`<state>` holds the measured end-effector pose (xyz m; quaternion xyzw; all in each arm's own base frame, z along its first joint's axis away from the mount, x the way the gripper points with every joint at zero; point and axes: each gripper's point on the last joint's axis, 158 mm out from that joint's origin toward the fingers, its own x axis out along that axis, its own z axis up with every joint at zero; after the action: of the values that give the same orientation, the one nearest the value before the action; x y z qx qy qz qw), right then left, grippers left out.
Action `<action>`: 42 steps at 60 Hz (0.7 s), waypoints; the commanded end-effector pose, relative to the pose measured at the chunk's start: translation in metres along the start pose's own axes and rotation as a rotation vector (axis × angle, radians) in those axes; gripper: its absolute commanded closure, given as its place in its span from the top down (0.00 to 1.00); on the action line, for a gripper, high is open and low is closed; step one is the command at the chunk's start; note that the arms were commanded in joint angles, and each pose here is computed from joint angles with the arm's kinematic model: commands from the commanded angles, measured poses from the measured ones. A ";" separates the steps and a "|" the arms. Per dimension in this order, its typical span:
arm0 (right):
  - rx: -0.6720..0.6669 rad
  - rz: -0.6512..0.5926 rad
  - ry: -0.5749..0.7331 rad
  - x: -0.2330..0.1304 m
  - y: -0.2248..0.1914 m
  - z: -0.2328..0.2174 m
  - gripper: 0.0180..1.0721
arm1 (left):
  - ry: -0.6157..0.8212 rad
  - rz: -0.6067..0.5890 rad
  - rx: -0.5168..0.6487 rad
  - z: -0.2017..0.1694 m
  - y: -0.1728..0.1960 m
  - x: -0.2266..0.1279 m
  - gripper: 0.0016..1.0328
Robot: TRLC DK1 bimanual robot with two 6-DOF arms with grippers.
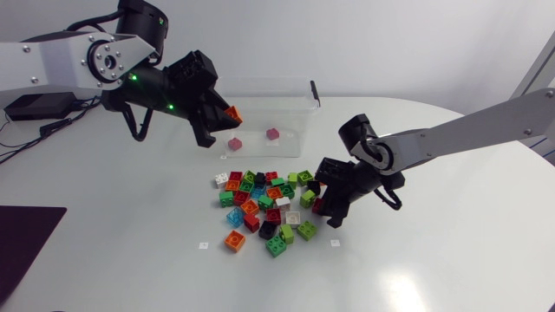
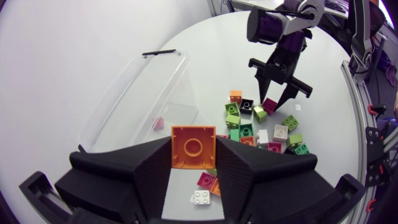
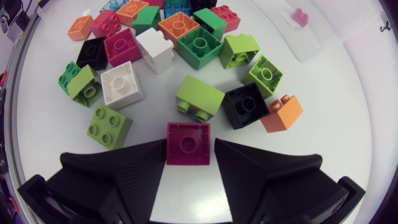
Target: Place the duplo bricks in the container
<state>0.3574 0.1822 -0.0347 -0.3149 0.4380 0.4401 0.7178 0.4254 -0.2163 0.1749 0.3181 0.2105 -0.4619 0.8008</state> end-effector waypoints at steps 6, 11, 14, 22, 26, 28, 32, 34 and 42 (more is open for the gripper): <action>-0.028 0.026 -0.002 0.007 0.006 0.002 0.23 | -0.046 0.042 -0.079 0.013 0.026 0.011 0.36; -0.025 0.024 0.003 0.004 0.006 0.000 0.22 | -0.061 0.064 -0.117 0.016 0.039 0.013 0.36; -0.027 0.019 0.001 -0.001 0.006 0.001 0.22 | -0.077 0.094 -0.145 0.019 0.052 0.014 0.36; -0.030 -0.003 -0.015 -0.022 0.004 0.006 0.22 | -0.091 0.147 -0.193 0.021 0.075 0.019 0.36; -0.034 -0.015 -0.025 -0.036 0.004 0.010 0.22 | -0.098 0.166 -0.217 0.022 0.085 0.024 0.37; -0.036 -0.022 -0.028 -0.041 0.004 0.012 0.22 | -0.098 0.173 -0.224 0.021 0.089 0.026 0.37; -0.041 -0.035 -0.043 -0.056 0.005 0.019 0.22 | -0.099 0.193 -0.240 0.021 0.097 0.032 0.37; -0.043 -0.042 -0.050 -0.061 0.005 0.021 0.22 | -0.101 0.199 -0.248 0.021 0.100 0.036 0.37; -0.059 -0.072 -0.080 -0.084 0.005 0.038 0.22 | -0.106 0.223 -0.269 0.024 0.113 0.047 0.37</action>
<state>0.3474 0.1803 0.0399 -0.3257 0.3990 0.4345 0.7389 0.5331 -0.2155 0.1961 0.2200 0.1944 -0.3630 0.8843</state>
